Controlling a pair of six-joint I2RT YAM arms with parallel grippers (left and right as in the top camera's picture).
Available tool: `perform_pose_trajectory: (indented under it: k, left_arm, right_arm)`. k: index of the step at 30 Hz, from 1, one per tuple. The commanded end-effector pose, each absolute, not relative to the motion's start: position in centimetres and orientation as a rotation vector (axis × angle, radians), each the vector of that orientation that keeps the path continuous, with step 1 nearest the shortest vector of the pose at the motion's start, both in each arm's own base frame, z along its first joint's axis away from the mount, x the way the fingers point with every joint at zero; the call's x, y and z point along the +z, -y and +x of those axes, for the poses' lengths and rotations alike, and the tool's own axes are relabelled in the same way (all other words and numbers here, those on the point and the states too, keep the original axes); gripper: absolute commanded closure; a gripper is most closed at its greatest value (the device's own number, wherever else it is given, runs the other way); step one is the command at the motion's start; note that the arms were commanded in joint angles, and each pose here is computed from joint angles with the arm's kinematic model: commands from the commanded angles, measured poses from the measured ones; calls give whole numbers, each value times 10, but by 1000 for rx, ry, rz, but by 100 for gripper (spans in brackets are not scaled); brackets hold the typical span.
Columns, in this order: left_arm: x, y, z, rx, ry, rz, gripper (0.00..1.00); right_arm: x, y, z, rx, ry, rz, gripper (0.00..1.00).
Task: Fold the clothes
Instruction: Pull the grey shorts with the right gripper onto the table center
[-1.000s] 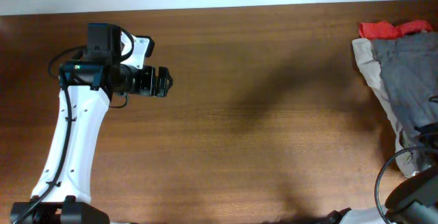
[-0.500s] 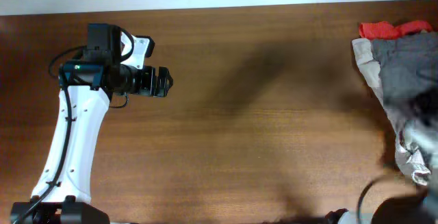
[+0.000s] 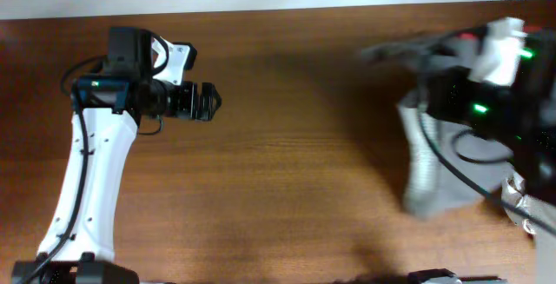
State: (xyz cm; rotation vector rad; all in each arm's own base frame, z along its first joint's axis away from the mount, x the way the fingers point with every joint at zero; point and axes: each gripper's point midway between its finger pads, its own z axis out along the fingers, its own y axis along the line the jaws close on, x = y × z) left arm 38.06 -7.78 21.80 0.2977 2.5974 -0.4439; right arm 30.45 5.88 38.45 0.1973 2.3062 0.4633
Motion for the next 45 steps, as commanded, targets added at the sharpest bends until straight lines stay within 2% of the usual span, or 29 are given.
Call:
perform_pose_trajectory:
  k: [1,8,13,14,16,17,24,30,33,36,39,45]
  left_arm:
    - [276,84,376,-440,-2434,381,1]
    - [352,82,348,-366,-2222,445,0]
    - [359,70,338,-285,-2219,415,0]
    - [359,69,337,-276,-2222,411,1]
    - [358,68,337,-272,-2224,409,1]
    - [357,68,338,-273,-2227,409,1]
    - [350,69,343,-279,-2250,409,0]
    - [332,72,353,-301,-2305,414,1]
    - [317,79,359,-343,-2349,433,1]
    - [297,89,361,-388,-2414,458,9]
    - [283,96,361,-409,-2466,479,9]
    - [276,112,341,-433,-2511,571,9]
  right_arm:
    - [363,-100,319,526,-2392,62,96]
    - [300,-197,344,605,-2560,-183,96]
    - [276,-248,345,638,-2584,-326,95]
    - [273,-257,343,644,-2584,-355,87]
    - [269,-267,339,620,-2573,-414,56]
    - [269,-267,339,589,-2567,-422,50]
    - [278,-210,343,301,-2565,-277,39]
    - [262,-139,330,133,-2729,-62,26]
    - [249,-116,318,74,-2816,-3,26]
    - [243,-106,304,32,-2886,9,26]
    - [245,-106,288,16,-2919,-22,26]
    - [289,-104,241,-82,-2760,-49,25]
